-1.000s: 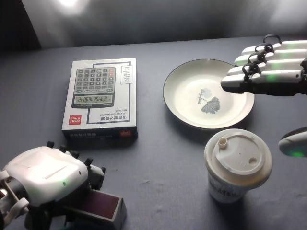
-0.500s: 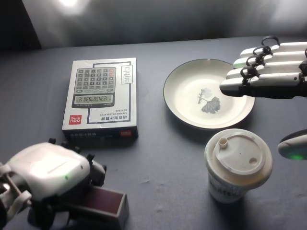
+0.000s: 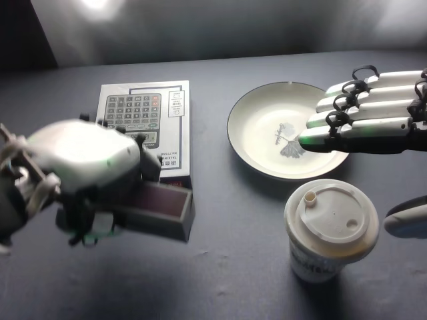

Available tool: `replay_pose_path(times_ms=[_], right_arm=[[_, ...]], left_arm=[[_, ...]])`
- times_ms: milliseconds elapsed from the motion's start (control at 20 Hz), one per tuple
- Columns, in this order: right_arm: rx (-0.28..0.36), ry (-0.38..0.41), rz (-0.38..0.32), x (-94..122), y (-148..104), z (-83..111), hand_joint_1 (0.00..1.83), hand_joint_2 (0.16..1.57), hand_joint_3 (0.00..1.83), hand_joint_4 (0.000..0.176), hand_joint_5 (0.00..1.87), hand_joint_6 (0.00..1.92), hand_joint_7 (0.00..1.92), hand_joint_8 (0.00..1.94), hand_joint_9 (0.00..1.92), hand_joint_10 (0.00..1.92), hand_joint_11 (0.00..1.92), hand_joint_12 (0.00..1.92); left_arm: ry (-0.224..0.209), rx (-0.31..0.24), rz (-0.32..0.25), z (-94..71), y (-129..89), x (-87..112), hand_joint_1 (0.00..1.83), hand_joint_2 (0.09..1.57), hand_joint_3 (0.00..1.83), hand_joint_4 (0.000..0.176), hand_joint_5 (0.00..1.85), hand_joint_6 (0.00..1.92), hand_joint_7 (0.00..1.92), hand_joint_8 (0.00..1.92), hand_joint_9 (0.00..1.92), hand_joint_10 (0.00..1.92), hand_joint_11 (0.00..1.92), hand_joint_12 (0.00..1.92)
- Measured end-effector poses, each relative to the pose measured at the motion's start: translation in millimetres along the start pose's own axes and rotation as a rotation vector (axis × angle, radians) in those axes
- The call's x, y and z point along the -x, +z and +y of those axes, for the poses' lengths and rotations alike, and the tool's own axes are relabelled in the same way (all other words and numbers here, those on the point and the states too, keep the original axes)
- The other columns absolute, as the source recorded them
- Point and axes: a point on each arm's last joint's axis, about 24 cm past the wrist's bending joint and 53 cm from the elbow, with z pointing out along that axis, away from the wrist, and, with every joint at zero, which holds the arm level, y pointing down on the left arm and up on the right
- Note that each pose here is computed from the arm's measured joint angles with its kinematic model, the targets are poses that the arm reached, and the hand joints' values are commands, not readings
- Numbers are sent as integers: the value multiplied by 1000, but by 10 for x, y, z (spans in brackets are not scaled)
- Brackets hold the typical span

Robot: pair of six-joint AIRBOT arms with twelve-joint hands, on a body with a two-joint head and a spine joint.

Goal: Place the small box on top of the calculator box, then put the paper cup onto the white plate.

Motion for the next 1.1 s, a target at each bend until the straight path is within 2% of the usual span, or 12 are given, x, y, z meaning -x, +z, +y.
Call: replay_pose_path(times_ms=[150, 250, 300, 350, 450, 550, 700, 900, 1000, 1100], right_arm=[[7, 3, 4, -24, 13, 38, 150, 1281, 3, 0, 77, 0, 55, 1, 8, 0, 0, 0], [14, 3, 6, -30, 16, 56, 196, 1271, 0, 0, 123, 13, 103, 13, 62, 17, 38, 21], [13, 3, 5, -30, 16, 54, 166, 1278, 2, 0, 121, 5, 101, 3, 73, 1, 1, 159], [12, 3, 5, -29, 15, 52, 166, 1278, 2, 0, 121, 5, 101, 3, 73, 1, 1, 159], [11, -1, 8, -34, 15, 49, 140, 1289, 1, 0, 84, 2, 63, 1, 27, 0, 0, 54], [12, 0, 7, -33, 15, 51, 131, 1285, 1, 0, 102, 0, 83, 0, 46, 2, 0, 96], [16, 0, 8, -34, 15, 62, 147, 1281, 0, 0, 102, 8, 75, 7, 31, 10, 13, 9], [17, 0, 8, -34, 15, 62, 155, 1287, 1, 0, 81, 0, 58, 1, 23, 4, 5, 6], [18, -1, 9, -37, 16, 67, 151, 1285, 0, 0, 85, 1, 67, 2, 30, 4, 3, 8], [19, -1, 8, -36, 14, 68, 157, 1278, 0, 0, 95, 4, 79, 6, 47, 9, 22, 20]], left_arm=[[16, -19, 5, -33, 145, 148, 1383, 1093, 1, 0, 948, 985, 1018, 821, 983, 1144, 659, 1056], [20, -33, 12, -43, 251, 231, 1382, 1099, 0, 0, 937, 981, 1024, 837, 959, 1175, 626, 1104], [21, -37, 16, -32, 309, 267, 1383, 1097, 0, 0, 924, 979, 1040, 820, 967, 1173, 642, 1104], [20, -39, 16, -25, 350, 299, 1383, 1097, 0, 0, 924, 979, 1040, 820, 967, 1173, 642, 1104], [23, -31, 11, 45, 429, 369, 1382, 1099, 1, 0, 909, 993, 1040, 835, 966, 1166, 650, 1102], [23, -20, 3, 112, 488, 427, 1383, 1098, 0, 0, 889, 1054, 1032, 827, 999, 1102, 683, 1035], [28, -11, 13, 193, 587, 458, 1384, 1087, 0, 0, 945, 1015, 1026, 794, 1019, 1065, 700, 985], [52, -12, 32, 257, 745, 453, 1381, 1095, 1, 0, 940, 995, 1011, 844, 981, 1130, 662, 1034], [52, -19, 32, 244, 832, 465, 1380, 1100, 0, 0, 925, 1031, 1017, 818, 970, 1155, 616, 1114], [60, -27, 22, 207, 901, 514, 1382, 1095, 0, 0, 928, 1041, 1034, 785, 982, 1124, 645, 1070]])
